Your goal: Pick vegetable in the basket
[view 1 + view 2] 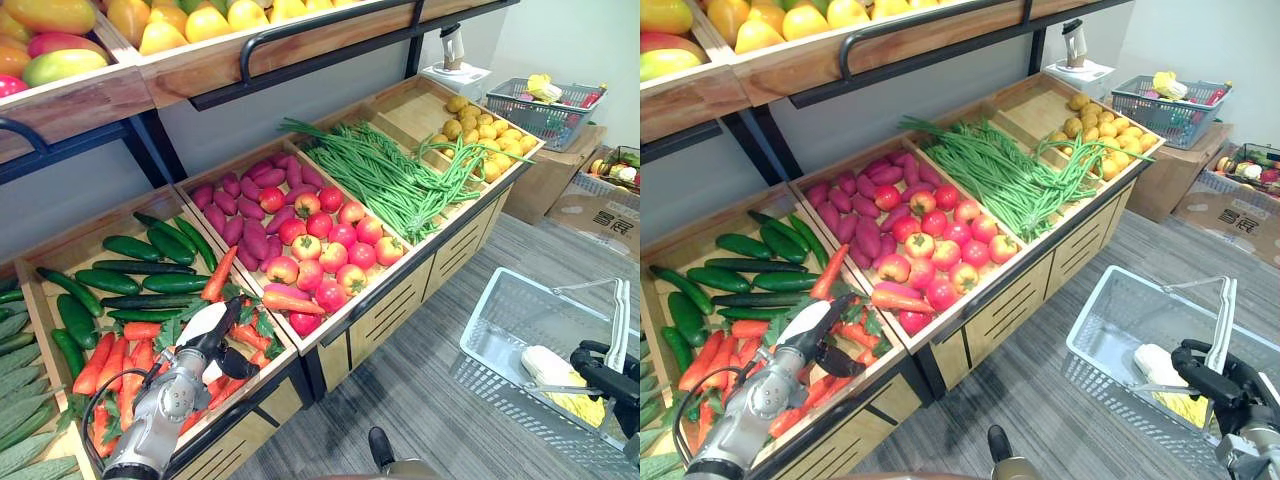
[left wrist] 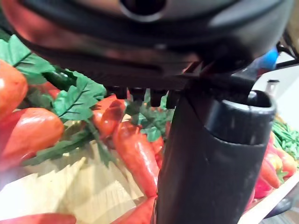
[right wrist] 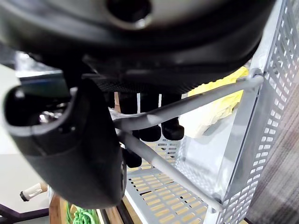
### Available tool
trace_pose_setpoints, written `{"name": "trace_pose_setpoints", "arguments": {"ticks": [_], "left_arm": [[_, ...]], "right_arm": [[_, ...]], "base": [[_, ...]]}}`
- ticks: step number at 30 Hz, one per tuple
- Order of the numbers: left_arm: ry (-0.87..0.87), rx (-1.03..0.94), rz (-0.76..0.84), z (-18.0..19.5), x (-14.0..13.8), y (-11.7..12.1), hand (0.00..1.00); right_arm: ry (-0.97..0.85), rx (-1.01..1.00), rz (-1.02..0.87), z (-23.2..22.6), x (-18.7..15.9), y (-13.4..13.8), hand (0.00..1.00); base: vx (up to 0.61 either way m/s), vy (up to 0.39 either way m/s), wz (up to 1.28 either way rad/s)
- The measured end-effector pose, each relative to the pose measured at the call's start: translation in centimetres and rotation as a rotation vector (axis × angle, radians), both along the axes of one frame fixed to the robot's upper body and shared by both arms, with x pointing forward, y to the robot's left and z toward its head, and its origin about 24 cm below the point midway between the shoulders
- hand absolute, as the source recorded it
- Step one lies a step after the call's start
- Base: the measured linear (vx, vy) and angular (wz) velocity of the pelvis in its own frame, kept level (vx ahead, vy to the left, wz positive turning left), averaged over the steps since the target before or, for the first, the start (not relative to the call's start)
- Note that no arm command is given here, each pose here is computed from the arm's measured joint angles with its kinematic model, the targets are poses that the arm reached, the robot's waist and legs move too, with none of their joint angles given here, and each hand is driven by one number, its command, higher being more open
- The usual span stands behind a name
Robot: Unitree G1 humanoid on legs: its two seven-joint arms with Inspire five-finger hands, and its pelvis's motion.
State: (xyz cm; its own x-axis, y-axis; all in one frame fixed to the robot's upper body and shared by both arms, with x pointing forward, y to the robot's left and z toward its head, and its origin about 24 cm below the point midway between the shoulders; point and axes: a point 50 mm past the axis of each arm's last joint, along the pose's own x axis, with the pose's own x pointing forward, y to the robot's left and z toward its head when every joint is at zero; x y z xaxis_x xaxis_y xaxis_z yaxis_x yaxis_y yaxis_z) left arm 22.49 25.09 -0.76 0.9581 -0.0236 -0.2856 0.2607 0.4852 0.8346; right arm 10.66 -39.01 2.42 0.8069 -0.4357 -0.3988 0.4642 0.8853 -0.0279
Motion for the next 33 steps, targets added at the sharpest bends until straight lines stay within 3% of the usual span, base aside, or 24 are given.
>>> {"name": "trace_pose_setpoints", "arguments": {"ticks": [29,30,33], "left_arm": [[-0.014,0.004,0.062,-2.3,-0.9,0.6,1.0],[-0.017,0.0,0.065,-2.3,-0.9,0.6,0.0],[-0.056,-0.03,0.087,-2.2,-1.0,0.5,0.0]], "right_arm": [[0.034,-0.039,0.069,0.5,0.6,-0.4,0.0],[0.033,-0.04,0.069,0.5,0.6,-0.3,0.0],[0.034,-0.043,0.08,0.4,0.9,-0.1,0.0]], "base": [[0.0,0.003,0.0],[0.0,0.0,0.0],[0.0,0.005,0.01]]}}
